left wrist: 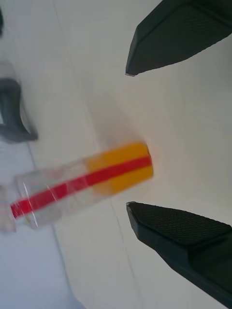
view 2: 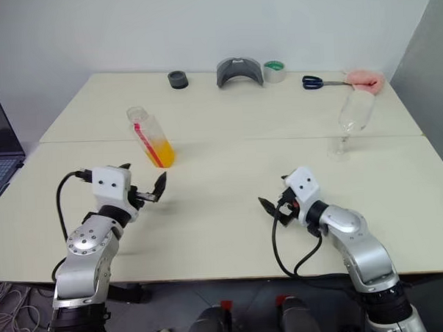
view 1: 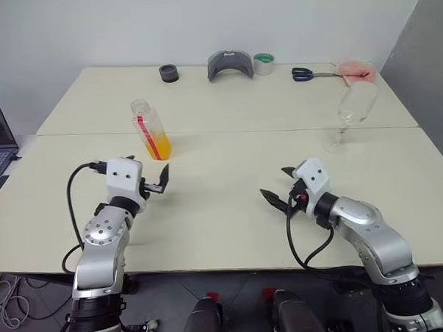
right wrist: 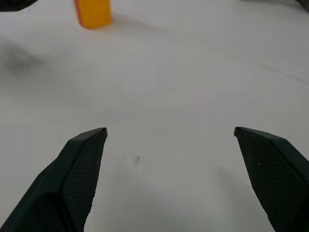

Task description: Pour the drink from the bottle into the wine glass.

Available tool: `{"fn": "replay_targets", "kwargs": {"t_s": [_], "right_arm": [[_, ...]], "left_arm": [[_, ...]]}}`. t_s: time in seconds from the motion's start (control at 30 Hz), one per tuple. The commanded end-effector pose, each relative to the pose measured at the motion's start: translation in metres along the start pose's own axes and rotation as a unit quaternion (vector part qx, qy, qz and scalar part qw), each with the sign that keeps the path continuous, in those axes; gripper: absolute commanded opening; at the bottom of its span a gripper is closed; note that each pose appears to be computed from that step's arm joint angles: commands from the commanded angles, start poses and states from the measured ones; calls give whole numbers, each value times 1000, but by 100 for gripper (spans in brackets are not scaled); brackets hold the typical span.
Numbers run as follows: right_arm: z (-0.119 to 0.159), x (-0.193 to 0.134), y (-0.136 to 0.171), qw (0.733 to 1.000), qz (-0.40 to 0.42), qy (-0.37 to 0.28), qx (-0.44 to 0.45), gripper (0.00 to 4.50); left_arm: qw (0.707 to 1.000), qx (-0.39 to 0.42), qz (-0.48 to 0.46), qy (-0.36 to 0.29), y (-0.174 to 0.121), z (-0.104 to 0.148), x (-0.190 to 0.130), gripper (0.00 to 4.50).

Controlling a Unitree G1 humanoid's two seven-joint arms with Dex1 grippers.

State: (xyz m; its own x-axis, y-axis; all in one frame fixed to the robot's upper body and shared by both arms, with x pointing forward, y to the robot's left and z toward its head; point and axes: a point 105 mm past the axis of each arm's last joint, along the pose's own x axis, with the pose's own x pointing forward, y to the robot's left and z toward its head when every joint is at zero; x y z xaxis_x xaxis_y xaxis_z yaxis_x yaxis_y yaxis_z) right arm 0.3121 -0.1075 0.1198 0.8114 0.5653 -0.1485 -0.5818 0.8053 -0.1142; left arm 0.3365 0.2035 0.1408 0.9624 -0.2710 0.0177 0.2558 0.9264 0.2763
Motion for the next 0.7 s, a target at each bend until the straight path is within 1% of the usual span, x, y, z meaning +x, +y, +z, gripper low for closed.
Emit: {"fn": "replay_targets", "kwargs": {"t_s": [0.03, 0.13, 0.2, 0.27, 0.4, 0.53, 0.63, 0.7], "right_arm": [[10, -8, -25, 994, -101, -35, 24, 450], [12, -8, -37, 989, -139, -51, 27, 450], [12, -9, -68, 972, -225, -64, 30, 450], [10, -7, -87, 958, -277, -60, 31, 450], [16, -1, -109, 948, -306, -76, 45, 450], [18, 8, -129, 943, -317, -79, 62, 450], [20, 18, -146, 942, -323, -78, 56, 450], [20, 22, -159, 937, -336, -73, 52, 450]], "left_arm": [[986, 11, -158, -49, -42, 37, 4, 448], [977, 25, -203, -57, -46, 48, 8, 448], [964, 48, -254, -68, -52, 60, 15, 448], [957, 55, -276, -72, -53, 66, 21, 448], [943, 47, -321, -73, -64, 70, 23, 448], [937, 55, -335, -82, -69, 74, 27, 448], [925, 62, -365, -84, -77, 75, 24, 448], [924, 63, -367, -87, -77, 75, 26, 448]]}}
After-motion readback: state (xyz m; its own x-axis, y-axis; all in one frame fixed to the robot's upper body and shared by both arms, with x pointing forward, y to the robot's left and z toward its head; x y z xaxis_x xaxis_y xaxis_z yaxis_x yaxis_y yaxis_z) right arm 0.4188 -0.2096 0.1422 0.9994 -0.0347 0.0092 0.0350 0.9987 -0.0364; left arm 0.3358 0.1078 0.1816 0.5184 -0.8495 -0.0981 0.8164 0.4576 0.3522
